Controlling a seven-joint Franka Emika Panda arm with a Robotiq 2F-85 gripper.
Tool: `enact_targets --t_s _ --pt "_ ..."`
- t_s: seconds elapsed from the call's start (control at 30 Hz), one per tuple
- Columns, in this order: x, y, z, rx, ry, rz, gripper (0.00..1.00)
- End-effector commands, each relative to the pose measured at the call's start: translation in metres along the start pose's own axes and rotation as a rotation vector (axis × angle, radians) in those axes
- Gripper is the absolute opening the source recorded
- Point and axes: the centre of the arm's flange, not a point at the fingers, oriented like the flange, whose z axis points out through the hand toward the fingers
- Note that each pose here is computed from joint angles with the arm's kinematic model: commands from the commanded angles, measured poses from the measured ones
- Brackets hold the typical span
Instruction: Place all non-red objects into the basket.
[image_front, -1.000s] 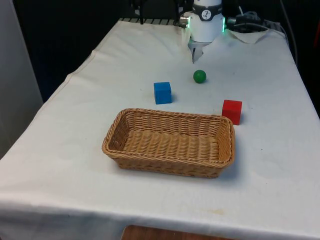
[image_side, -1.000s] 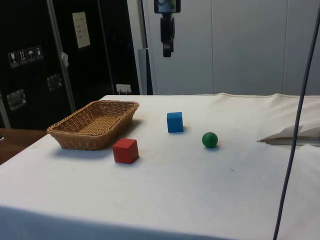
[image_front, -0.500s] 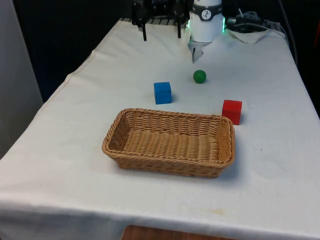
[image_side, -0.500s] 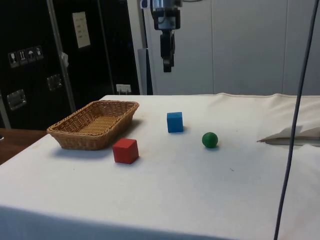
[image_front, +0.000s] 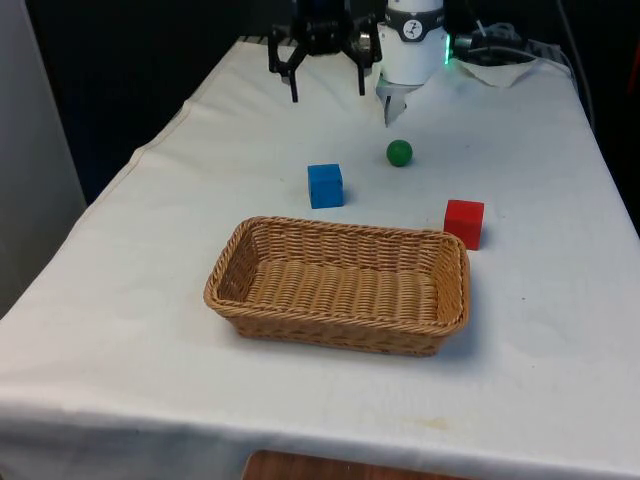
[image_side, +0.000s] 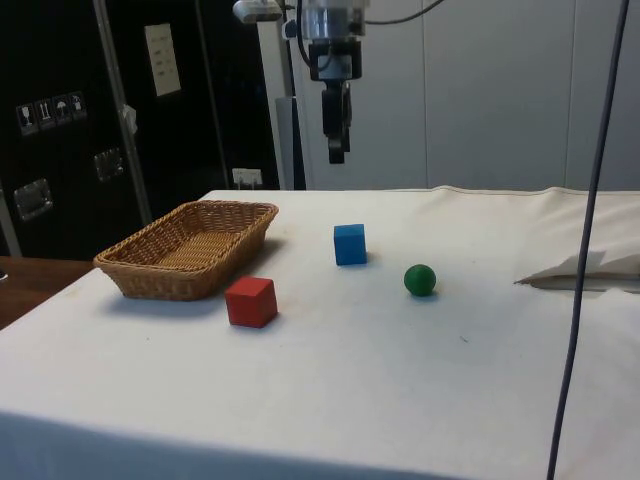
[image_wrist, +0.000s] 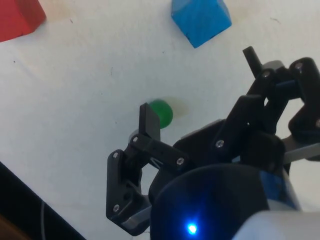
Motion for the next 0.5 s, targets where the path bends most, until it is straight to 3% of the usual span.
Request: enact_targets --t_s 0.0,0.17,0.2,0.23,0.47 --pt "0.000 -0.002 0.003 0.000 0.010 -0.002 1.00" --pt "0.000 -0.006 0.008 -0.001 0.012 -0.006 1.00" --pt "0.000 -0.005 0.007 -0.003 -0.002 -0.006 1.00" --pt "0.000 -0.006 0.009 0.000 0.010 -0.006 1.00" --pt "0.003 -0.011 0.021 0.001 0.005 -0.005 1.00"
